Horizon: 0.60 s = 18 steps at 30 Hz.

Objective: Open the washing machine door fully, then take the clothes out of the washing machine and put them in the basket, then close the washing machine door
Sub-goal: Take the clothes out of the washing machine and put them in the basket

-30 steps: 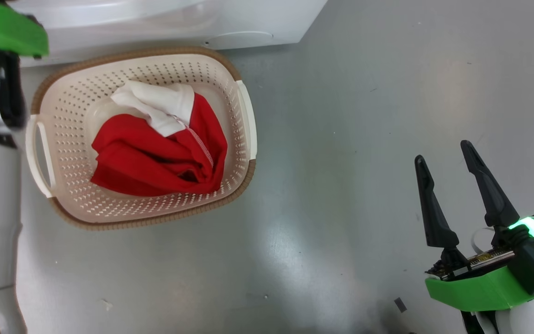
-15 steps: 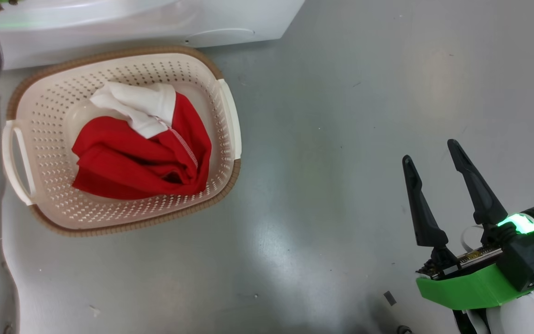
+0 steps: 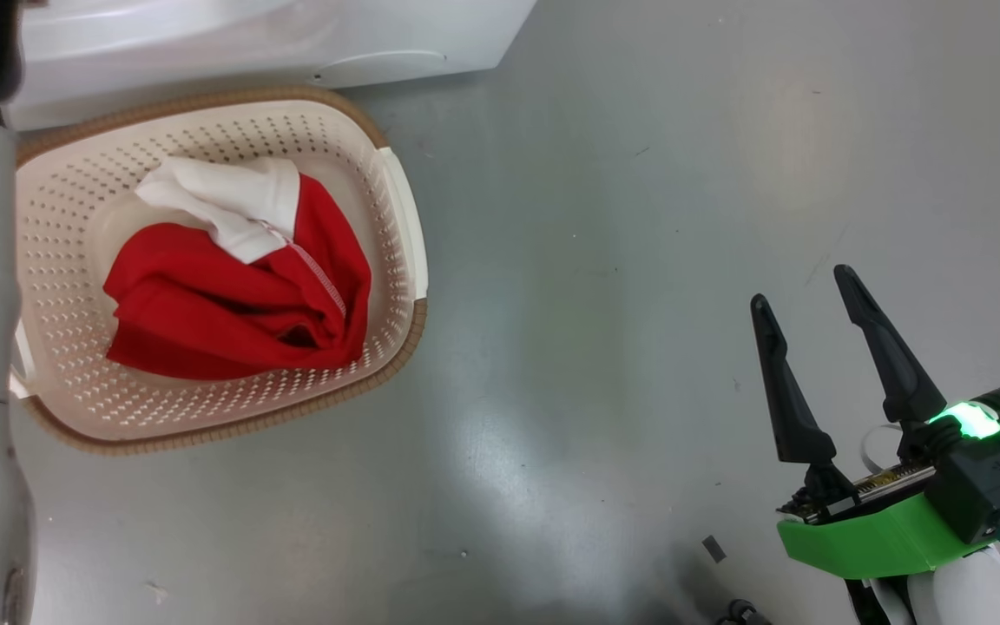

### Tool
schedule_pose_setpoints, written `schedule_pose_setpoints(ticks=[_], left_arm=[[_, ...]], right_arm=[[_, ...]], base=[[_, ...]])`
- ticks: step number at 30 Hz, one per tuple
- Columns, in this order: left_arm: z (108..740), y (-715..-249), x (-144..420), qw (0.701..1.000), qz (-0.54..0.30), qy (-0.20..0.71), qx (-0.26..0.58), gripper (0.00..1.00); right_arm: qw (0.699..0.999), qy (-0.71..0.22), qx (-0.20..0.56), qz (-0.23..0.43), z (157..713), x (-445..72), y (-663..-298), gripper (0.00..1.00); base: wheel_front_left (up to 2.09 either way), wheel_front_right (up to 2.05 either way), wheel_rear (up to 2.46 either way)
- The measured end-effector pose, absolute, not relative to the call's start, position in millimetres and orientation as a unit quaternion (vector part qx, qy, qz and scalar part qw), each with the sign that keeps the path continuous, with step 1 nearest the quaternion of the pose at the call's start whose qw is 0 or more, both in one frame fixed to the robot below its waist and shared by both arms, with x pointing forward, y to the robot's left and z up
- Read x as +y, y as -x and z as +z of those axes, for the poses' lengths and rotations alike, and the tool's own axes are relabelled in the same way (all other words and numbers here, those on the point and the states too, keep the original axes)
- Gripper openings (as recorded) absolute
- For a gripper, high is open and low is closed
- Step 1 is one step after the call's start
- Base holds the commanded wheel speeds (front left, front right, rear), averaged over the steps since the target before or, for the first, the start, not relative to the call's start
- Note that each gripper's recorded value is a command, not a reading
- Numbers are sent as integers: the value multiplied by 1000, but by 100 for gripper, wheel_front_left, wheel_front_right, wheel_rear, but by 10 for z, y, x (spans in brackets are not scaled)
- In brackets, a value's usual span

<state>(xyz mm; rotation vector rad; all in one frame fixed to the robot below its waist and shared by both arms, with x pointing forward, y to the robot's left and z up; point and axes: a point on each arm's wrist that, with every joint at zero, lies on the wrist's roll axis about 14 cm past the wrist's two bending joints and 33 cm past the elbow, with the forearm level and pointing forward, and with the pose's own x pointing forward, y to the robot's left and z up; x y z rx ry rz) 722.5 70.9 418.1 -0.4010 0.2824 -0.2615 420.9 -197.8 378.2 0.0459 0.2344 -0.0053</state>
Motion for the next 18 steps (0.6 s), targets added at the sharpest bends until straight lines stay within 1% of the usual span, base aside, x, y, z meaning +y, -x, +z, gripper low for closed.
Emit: schedule_pose_setpoints(ticks=[6, 18], left_arm=[[3967, -7198, 617, 955, -140, 182, 190, 100], [3664, -7177, 678, 948, -127, 132, 260, 100]], right_arm=[[992, -19, 122, -8, 3775, -2017, -4169, 100], [992, -19, 125, -22, 3810, -2092, -4087, 100]], base=[[0, 0, 0], [0, 0, 0]])
